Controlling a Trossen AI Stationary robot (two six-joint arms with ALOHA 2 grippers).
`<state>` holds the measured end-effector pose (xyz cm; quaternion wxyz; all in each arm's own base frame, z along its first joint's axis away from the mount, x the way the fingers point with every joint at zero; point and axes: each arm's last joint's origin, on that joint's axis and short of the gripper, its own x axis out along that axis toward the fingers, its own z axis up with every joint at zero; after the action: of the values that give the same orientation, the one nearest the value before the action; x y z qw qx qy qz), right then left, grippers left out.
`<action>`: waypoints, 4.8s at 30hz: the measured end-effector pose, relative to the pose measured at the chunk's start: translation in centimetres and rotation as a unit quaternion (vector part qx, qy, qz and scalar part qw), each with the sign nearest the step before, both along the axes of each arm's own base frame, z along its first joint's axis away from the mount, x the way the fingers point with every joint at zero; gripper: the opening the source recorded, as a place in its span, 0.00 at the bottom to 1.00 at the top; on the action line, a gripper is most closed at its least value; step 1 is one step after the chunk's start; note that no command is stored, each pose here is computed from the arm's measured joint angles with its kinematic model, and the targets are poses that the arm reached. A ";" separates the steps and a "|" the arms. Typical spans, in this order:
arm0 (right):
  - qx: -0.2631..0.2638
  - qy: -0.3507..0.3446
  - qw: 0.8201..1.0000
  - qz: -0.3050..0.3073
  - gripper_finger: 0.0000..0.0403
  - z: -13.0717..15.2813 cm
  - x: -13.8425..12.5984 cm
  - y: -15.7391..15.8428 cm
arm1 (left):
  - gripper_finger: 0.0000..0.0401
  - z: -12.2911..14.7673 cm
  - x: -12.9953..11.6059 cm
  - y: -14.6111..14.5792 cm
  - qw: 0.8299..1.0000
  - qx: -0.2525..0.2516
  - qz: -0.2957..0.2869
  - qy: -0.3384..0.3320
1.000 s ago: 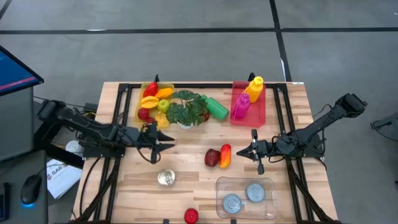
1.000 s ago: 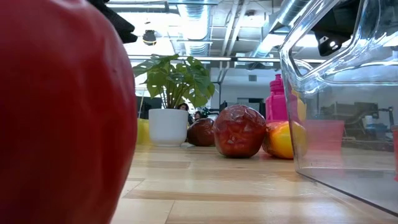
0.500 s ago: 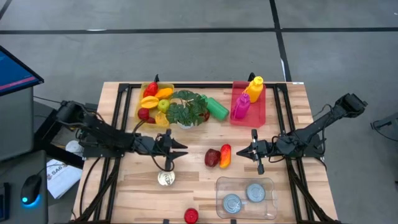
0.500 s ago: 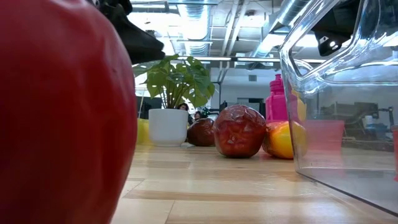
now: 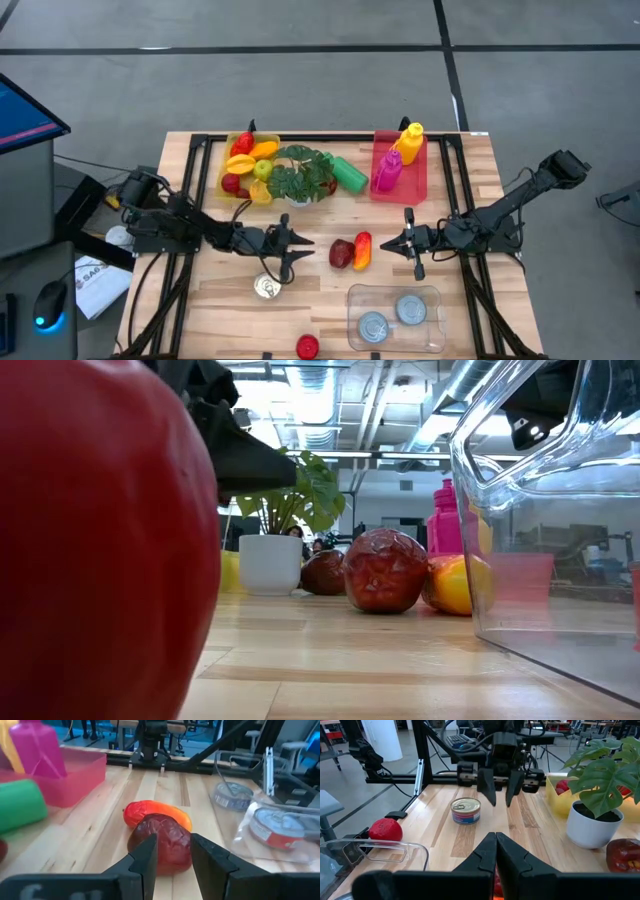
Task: Pick & Place Food Item
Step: Put the dark red apple into the yellow bin
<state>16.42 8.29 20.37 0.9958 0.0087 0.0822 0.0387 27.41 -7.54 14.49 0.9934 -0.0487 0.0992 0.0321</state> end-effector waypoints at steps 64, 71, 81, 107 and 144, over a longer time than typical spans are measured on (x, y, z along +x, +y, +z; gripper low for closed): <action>0.000 0.001 1.000 0.000 0.01 0.0 0.0 0.0 | 0.99 2.4 6.4 1.8 0.995 0.072 -0.029 0.060; 0.000 0.001 1.000 0.000 0.01 0.0 0.0 0.0 | 1.00 2.4 6.4 1.8 0.995 0.072 -0.030 0.060; 0.001 0.000 1.000 0.000 0.01 0.0 0.0 0.0 | 1.00 -2.0 7.8 1.3 0.994 0.086 -0.049 0.050; -0.001 0.003 1.000 0.000 0.01 -0.1 0.0 0.0 | 1.00 -5.1 10.8 1.4 0.987 0.046 -0.079 0.129; -0.003 0.007 1.000 0.000 0.01 -0.1 0.0 0.0 | 0.89 5.9 7.1 1.9 0.989 0.026 -0.079 0.120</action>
<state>16.40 8.28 20.23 0.9953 0.0056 0.0891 0.0381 34.51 -5.67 20.41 0.9745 -0.0112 0.2207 -0.0383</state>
